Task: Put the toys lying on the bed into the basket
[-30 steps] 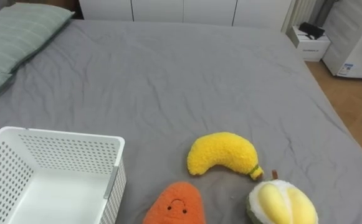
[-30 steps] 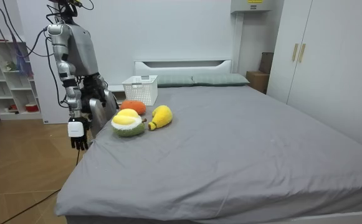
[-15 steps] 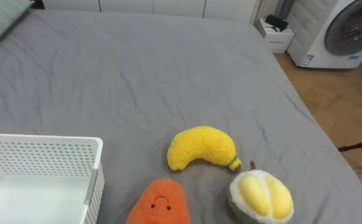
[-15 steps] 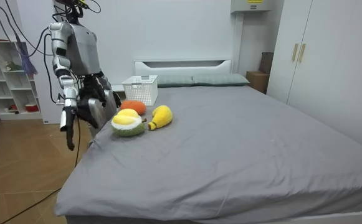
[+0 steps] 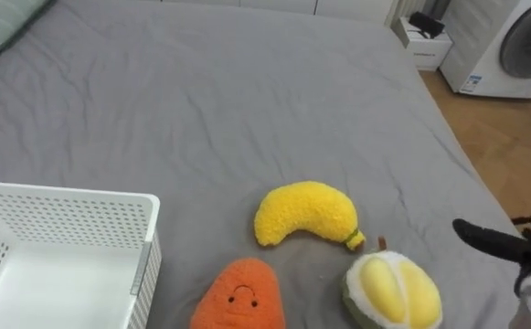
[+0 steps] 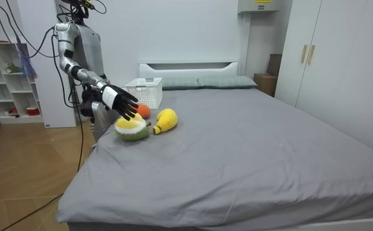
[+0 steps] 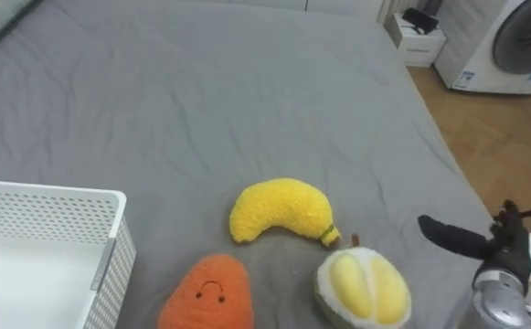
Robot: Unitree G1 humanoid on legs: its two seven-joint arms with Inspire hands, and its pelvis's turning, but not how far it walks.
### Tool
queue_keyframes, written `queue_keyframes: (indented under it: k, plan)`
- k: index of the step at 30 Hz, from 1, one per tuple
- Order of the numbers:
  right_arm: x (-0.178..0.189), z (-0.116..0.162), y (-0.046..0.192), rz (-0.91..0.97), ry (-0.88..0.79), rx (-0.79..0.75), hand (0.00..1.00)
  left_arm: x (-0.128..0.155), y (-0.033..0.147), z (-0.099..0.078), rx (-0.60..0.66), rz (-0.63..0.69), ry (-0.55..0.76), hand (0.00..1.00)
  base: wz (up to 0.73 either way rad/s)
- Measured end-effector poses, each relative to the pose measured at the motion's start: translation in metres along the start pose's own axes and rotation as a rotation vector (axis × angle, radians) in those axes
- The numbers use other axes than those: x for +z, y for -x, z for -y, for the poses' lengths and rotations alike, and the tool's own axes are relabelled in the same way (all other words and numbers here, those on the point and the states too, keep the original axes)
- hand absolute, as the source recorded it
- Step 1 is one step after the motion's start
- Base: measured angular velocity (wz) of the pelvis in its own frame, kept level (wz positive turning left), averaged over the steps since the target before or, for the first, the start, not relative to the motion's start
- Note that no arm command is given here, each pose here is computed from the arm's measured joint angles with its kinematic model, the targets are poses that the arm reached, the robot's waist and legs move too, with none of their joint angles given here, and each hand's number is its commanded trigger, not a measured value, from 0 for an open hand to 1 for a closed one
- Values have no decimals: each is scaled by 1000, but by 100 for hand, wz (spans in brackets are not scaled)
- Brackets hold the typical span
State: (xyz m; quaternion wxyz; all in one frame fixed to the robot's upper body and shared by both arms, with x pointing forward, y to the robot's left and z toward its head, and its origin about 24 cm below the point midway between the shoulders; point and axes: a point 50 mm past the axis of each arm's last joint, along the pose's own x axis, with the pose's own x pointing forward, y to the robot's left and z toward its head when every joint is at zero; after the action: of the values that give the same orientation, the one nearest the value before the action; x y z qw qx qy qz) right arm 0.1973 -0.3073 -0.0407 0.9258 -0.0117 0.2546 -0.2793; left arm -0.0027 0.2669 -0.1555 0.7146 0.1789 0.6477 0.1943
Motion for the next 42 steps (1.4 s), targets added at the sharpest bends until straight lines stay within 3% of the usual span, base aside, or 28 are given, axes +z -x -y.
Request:
queue_keyframes:
  k: [8,18,37,38,39,40,41,42]
  plan:
    - [-35,-18,6,-127,192,210,0,-4,1,-2,5,-6,-3,0,0]
    - [-84,-6,12,-384,320,343,0,-11,1,-1,-17,-56,-20,0,5]
    - [-93,-6,14,-452,452,450,0,10,-1,-1,-11,-2,-18,0,0]
    - [-93,-5,14,-454,471,454,6,12,-1,-2,-11,2,-16,0,0]
    - [-93,-5,14,-458,484,461,56,13,-1,-2,-10,4,-16,0,0]
    - [-94,-5,14,-460,492,464,71,13,-1,-1,-11,4,-16,0,0]
    - [-94,-5,14,-461,495,464,100,12,-1,-1,-11,4,-17,0,0]
    - [-94,-5,14,-461,500,464,100,12,-1,-1,-10,3,-17,0,0]
